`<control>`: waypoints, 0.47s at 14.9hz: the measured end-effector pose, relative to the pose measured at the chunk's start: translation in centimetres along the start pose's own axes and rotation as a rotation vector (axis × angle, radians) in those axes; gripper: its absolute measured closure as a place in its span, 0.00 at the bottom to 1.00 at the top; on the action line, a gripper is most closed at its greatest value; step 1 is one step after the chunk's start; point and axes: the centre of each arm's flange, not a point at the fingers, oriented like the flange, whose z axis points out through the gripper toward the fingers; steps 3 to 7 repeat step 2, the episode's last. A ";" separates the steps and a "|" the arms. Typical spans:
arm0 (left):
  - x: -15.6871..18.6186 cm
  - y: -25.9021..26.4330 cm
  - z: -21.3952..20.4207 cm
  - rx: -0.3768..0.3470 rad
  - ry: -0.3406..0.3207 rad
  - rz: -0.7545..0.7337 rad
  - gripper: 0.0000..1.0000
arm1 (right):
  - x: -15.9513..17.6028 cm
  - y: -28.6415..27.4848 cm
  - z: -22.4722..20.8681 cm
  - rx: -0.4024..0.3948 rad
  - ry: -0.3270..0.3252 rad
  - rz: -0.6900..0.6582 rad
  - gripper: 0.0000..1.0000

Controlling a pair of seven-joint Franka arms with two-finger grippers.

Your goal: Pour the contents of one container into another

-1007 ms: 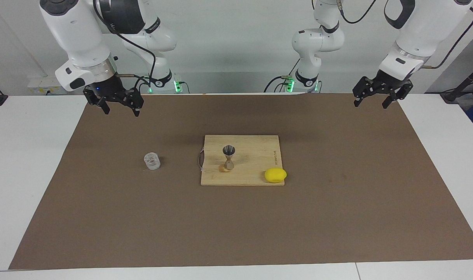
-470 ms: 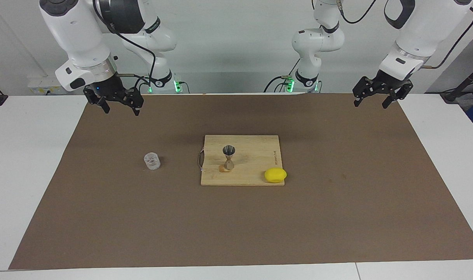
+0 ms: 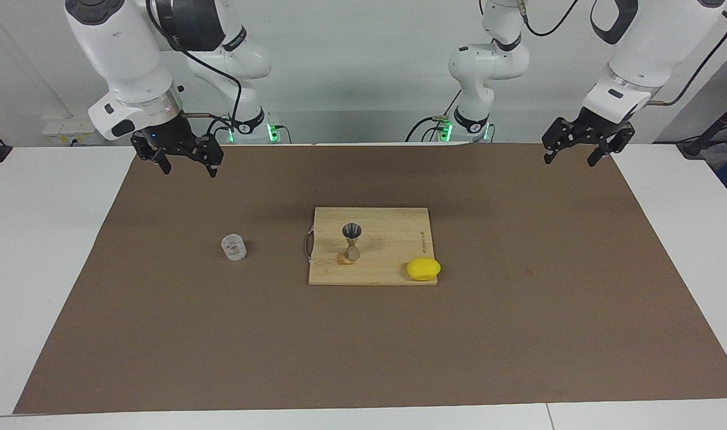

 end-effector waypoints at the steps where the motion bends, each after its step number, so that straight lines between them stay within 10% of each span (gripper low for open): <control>1: 0.0 0.0 0.0 0.000 0.000 0.000 0.00 | 0.0 -0.1 0.0 0.000 0.001 -0.001 0.00; 7: 0.0 0.0 0.0 0.000 0.000 0.000 0.00 | 0.0 -0.1 0.0 0.000 0.002 -0.003 0.00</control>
